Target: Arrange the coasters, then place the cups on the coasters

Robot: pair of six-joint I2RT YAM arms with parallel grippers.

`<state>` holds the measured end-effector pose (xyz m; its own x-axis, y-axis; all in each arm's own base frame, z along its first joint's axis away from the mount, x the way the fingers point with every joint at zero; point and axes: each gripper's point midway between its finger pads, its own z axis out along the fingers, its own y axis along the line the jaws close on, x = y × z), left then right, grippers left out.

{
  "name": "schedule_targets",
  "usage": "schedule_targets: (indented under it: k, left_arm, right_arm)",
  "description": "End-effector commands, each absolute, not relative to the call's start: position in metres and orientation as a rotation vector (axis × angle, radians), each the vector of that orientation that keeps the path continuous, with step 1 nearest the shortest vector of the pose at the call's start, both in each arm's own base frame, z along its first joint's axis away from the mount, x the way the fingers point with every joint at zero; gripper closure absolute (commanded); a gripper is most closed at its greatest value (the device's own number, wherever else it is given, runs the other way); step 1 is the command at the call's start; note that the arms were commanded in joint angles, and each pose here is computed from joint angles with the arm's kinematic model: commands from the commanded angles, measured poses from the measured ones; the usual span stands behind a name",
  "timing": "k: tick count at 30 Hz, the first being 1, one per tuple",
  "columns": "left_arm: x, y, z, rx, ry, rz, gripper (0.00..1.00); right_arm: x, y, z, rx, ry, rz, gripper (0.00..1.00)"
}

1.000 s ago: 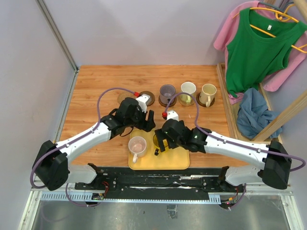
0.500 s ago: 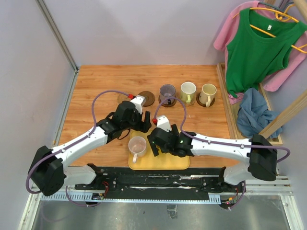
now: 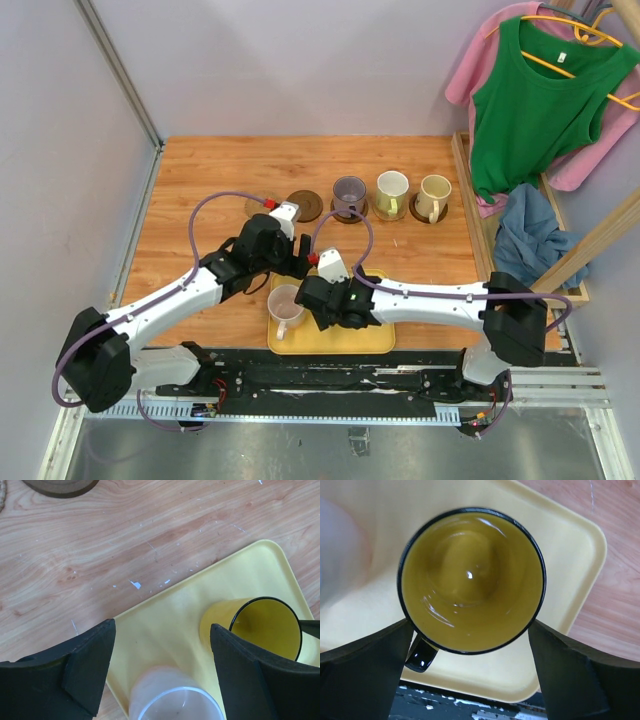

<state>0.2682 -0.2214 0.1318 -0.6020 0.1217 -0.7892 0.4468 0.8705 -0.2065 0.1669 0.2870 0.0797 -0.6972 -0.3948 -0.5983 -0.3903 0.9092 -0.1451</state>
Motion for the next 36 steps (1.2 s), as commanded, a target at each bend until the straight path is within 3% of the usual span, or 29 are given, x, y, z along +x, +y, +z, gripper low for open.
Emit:
schedule_targets:
  k: [1, 16, 19, 27, 36]
  left_arm:
    - [0.269, -0.224, 0.136, 0.384, 2.162, -0.513, 0.19]
    - [0.27, -0.226, 0.128, 0.38, 2.181, -0.515, 0.19]
    - [0.27, -0.225, 0.129, 0.372, 2.181, -0.507, 0.19]
    - [0.272, -0.22, 0.131, 0.35, 2.174, -0.486, 0.19]
    - [0.271, -0.216, 0.126, 0.346, 2.189, -0.456, 0.18]
  right_arm:
    - [0.158, 0.259, 0.076, -0.539, 2.449, -0.144, 0.02]
    - [0.148, 0.227, 0.084, -0.539, 2.421, -0.058, 0.01]
    - [0.146, 0.238, 0.082, -0.584, 2.416, 0.017, 0.08]
    - [0.146, 0.253, 0.071, -0.623, 2.435, 0.037, 0.37]
    - [0.147, 0.265, 0.055, -0.627, 2.486, 0.069, 0.48]
